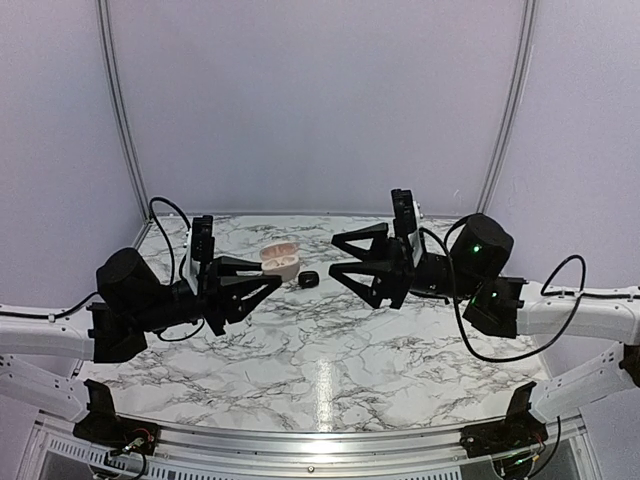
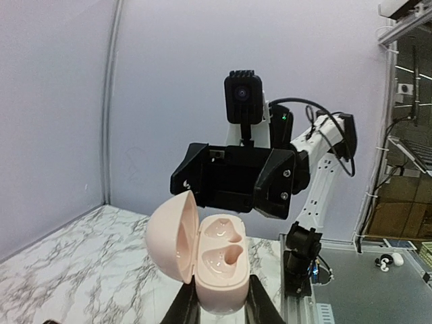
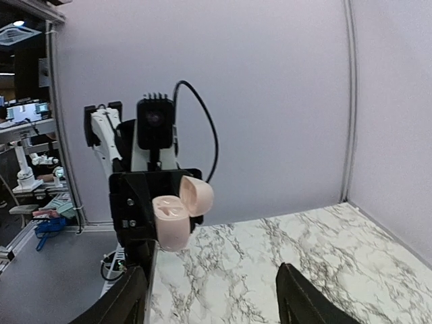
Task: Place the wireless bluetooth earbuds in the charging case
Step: Move the earbuds to the center of the board.
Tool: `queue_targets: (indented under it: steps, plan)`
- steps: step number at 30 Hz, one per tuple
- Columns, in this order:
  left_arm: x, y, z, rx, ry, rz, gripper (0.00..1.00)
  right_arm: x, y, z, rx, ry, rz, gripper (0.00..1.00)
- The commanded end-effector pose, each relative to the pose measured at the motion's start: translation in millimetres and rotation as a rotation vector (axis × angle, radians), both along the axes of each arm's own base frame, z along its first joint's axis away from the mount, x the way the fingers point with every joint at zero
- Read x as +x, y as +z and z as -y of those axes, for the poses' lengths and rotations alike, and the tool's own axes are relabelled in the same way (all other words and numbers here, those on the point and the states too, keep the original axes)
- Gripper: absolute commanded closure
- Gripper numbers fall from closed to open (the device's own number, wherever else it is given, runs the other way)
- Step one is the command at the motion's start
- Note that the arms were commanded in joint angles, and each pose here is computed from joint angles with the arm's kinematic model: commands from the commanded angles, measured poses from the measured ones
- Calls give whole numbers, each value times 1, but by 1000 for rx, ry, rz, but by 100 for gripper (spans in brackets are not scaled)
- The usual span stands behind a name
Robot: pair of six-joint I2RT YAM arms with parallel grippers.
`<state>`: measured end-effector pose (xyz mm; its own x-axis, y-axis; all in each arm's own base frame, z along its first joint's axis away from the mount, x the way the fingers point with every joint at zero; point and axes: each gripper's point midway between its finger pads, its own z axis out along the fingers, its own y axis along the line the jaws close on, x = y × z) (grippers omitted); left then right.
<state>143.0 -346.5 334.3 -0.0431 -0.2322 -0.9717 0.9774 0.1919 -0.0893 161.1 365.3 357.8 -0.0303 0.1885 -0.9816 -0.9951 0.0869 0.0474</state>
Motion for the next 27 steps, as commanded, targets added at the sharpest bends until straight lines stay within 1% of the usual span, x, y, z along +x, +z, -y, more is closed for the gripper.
queue_targets:
  steps: [1,3,5,9,12,13,16,18,22,27]
  plan:
    - [27,-21,-30,17,176,-104,100,48,-37,-1,-196,-174,-95,34]
    - [38,-26,-47,-1,255,-141,100,69,-60,-6,-288,-250,-130,35]
    - [49,-30,-64,-13,339,-175,100,85,-82,-12,-355,-278,-168,35]
    - [75,-42,-96,-15,513,-249,100,111,-121,-38,-469,-282,-235,38]
    - [87,-50,-109,0,586,-289,100,125,-149,-58,-537,-264,-276,39]
    - [89,-52,-112,5,600,-298,100,130,-163,-65,-555,-265,-294,39]
    - [96,-57,-121,11,645,-323,100,143,-183,-81,-572,-263,-314,39]
    - [100,-59,-125,15,667,-337,100,152,-200,-93,-608,-256,-337,39]
    - [105,-63,-129,24,686,-353,100,168,-224,-116,-653,-242,-365,39]
    - [107,-65,-131,27,689,-361,100,179,-251,-136,-689,-244,-371,39]
